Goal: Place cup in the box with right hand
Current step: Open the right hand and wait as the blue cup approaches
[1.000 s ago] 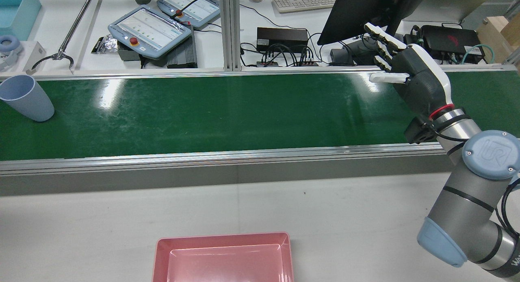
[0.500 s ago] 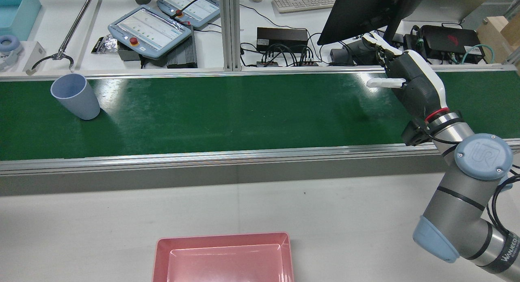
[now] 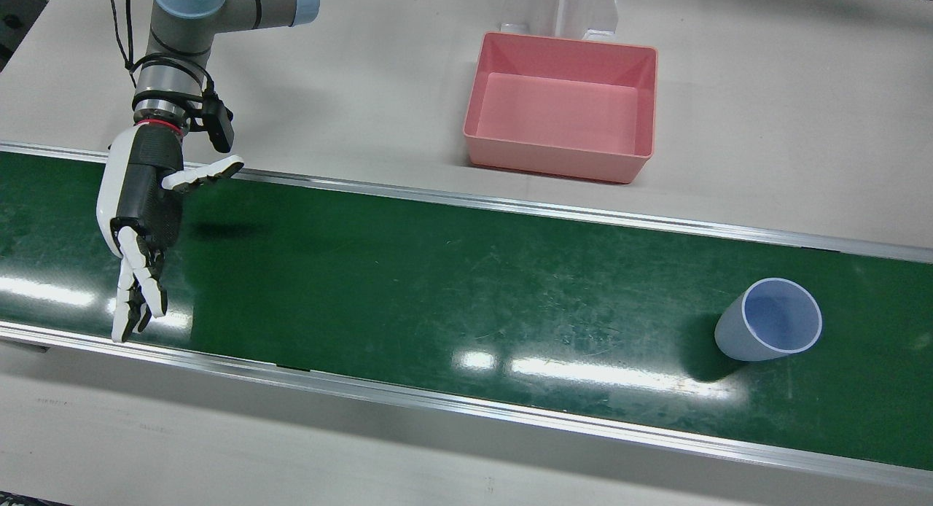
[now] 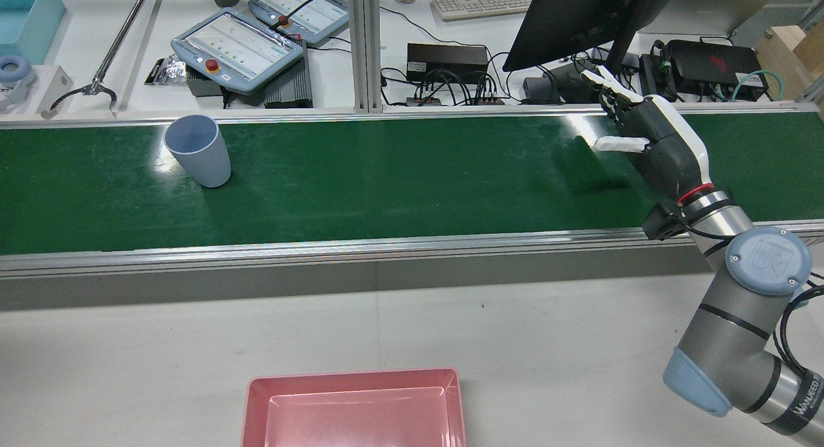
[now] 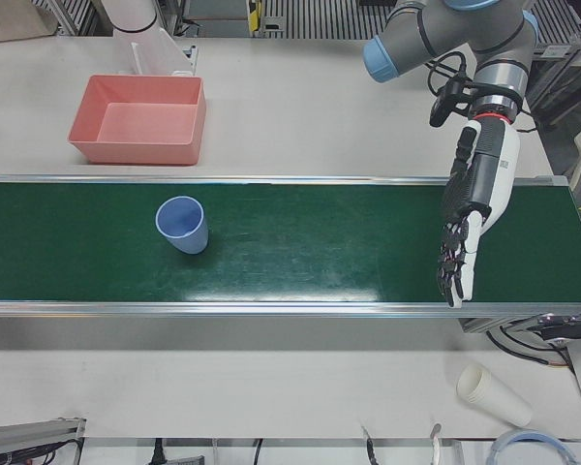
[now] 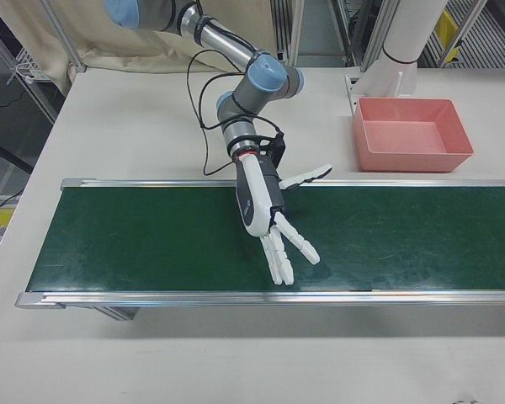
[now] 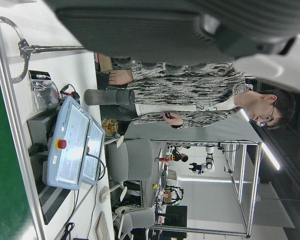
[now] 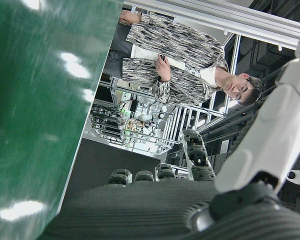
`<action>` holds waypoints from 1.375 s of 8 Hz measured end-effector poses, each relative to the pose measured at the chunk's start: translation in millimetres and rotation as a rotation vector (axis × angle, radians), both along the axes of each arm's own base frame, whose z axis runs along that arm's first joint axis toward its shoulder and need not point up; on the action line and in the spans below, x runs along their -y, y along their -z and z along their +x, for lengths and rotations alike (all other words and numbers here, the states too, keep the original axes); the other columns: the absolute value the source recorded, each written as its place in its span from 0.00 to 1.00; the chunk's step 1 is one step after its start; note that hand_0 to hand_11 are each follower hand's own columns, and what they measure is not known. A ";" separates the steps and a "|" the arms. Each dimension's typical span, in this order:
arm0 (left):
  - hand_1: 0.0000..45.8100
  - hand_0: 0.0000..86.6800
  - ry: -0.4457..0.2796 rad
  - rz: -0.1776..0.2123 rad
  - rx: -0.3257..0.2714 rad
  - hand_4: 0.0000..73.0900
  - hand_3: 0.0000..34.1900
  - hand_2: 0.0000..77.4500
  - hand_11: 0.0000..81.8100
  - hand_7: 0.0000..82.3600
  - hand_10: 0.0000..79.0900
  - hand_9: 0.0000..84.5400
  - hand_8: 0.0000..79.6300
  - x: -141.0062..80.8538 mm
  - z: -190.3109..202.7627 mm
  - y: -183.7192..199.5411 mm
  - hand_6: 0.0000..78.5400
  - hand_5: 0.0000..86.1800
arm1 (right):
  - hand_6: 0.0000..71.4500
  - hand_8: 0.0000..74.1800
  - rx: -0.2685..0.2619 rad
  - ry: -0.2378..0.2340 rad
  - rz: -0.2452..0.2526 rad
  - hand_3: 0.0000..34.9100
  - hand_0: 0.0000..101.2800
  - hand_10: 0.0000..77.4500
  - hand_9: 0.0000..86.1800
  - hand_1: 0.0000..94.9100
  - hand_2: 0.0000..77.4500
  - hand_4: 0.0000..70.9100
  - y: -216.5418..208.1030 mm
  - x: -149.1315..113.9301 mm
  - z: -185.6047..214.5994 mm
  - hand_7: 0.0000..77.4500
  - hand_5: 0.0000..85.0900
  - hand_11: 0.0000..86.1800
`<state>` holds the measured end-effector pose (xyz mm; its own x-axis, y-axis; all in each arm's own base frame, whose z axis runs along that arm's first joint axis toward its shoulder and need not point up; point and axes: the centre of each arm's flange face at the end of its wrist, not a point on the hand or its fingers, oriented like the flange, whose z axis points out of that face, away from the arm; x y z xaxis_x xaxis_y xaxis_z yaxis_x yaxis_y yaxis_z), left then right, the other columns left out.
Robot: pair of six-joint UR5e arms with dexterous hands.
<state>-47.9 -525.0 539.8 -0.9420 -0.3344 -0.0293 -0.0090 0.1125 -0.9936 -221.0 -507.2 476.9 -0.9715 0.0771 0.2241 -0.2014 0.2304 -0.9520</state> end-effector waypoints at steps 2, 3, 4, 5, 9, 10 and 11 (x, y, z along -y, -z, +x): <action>0.01 0.00 0.000 0.001 0.001 0.01 0.00 0.01 0.00 0.01 0.00 0.00 0.00 0.0 0.0 0.2 0.01 0.01 | 0.03 0.01 0.015 -0.007 0.014 0.00 0.43 0.02 0.01 0.09 0.01 0.00 -1.2 3.7 3.6 0.08 0.04 0.04; 0.01 0.00 0.000 0.001 0.001 0.01 0.00 0.01 0.00 0.01 0.00 0.00 0.00 0.0 0.0 0.3 0.01 0.01 | 0.02 0.01 0.017 -0.010 0.017 0.02 0.43 0.02 0.01 0.09 0.01 0.00 -0.9 4.5 5.7 0.08 0.04 0.02; 0.01 0.00 0.000 0.001 0.000 0.01 0.00 0.01 0.00 0.01 0.00 0.00 0.00 0.0 0.0 0.3 0.01 0.01 | 0.03 0.01 0.019 -0.011 0.018 0.11 0.45 0.01 0.01 0.10 0.01 0.00 -0.6 4.8 6.9 0.08 0.04 0.03; 0.01 0.00 0.000 0.002 0.000 0.01 0.00 0.01 0.00 0.01 0.00 0.00 0.00 0.1 0.0 0.4 0.01 0.01 | 0.02 0.01 0.019 -0.010 0.018 0.20 0.45 0.01 0.01 0.10 0.01 0.00 -0.4 4.7 7.0 0.09 0.04 0.03; 0.01 0.00 0.001 0.001 0.000 0.01 0.00 0.01 0.00 0.01 0.00 0.00 0.00 0.0 0.0 0.4 0.00 0.01 | 0.01 0.01 -0.015 0.007 -0.005 0.25 0.45 0.01 0.01 0.09 0.01 0.00 -17.6 -2.7 0.3 0.09 0.04 0.04; 0.01 0.00 0.001 0.001 0.000 0.01 0.00 0.01 0.00 0.01 0.00 0.00 0.00 0.0 0.0 0.3 0.01 0.01 | 0.01 0.01 -0.019 0.012 -0.008 0.16 0.44 0.01 0.01 0.09 0.01 0.00 -19.6 -4.4 -2.0 0.07 0.04 0.04; 0.01 0.00 0.001 0.001 0.000 0.01 0.00 0.01 0.00 0.01 0.00 0.00 0.00 0.0 -0.1 0.3 0.00 0.01 | 0.01 0.01 -0.022 0.016 -0.010 0.11 0.43 0.01 0.01 0.09 0.01 0.00 -21.2 -5.4 -3.9 0.08 0.04 0.04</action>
